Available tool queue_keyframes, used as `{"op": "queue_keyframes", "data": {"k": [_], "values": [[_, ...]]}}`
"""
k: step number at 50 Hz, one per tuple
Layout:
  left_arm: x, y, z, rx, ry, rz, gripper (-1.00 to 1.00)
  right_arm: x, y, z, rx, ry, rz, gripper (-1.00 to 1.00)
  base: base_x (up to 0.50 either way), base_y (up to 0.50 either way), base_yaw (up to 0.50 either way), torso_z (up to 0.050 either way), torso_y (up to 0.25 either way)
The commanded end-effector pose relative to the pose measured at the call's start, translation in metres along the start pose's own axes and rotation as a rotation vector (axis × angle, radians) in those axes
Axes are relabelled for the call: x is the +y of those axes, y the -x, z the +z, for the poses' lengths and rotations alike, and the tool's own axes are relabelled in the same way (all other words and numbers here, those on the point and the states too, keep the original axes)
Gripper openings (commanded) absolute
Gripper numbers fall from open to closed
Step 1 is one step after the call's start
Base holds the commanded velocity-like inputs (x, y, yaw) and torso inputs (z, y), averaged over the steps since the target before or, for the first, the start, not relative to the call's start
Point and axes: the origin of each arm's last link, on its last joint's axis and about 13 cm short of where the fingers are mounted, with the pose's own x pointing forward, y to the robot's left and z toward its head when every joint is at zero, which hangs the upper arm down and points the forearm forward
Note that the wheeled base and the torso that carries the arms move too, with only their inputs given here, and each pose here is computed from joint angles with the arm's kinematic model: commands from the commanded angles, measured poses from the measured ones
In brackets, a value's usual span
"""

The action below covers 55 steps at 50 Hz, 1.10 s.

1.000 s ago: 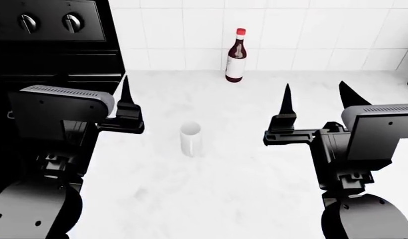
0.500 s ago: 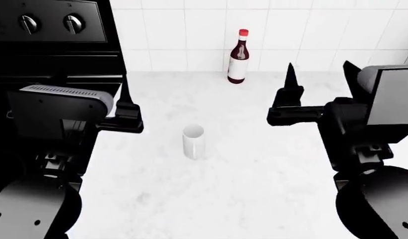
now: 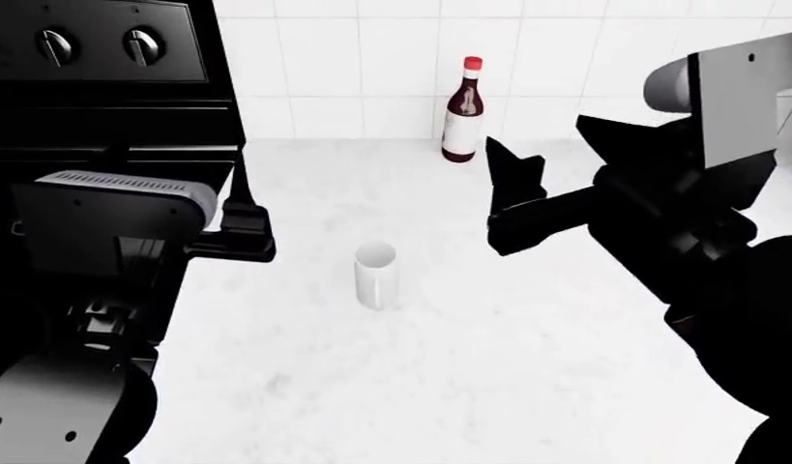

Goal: A wet mug is on the counter and needs to be dried. Pick it up and place it upside down in the open cabinet.

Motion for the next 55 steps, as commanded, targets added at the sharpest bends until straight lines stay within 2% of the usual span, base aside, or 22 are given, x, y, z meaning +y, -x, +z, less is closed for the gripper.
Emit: {"op": "queue_keyframes", "data": {"k": [1,21,42,55], "values": [[0.000,-0.001,0.001,0.001,-0.005,0.002,1.00,-0.010,-0.004,-0.005,0.121,-0.061,0.139,1.00,0.00,0.00,0.00,0.000,0.000],[0.000,-0.002,0.002,0.003,-0.018,0.003,1.00,0.007,-0.020,-0.056,0.252,-0.093,0.244,1.00,0.00,0.00,0.00,0.000,0.000],[0.000,-0.002,-0.002,0.013,-0.022,0.005,1.00,0.026,-0.015,-0.079,0.287,-0.117,0.326,1.00,0.00,0.00,0.00,0.000,0.000],[0.000,-0.003,-0.004,0.017,-0.024,0.001,1.00,0.029,-0.022,-0.092,0.278,-0.111,0.302,1.00,0.00,0.00,0.00,0.000,0.000]]}}
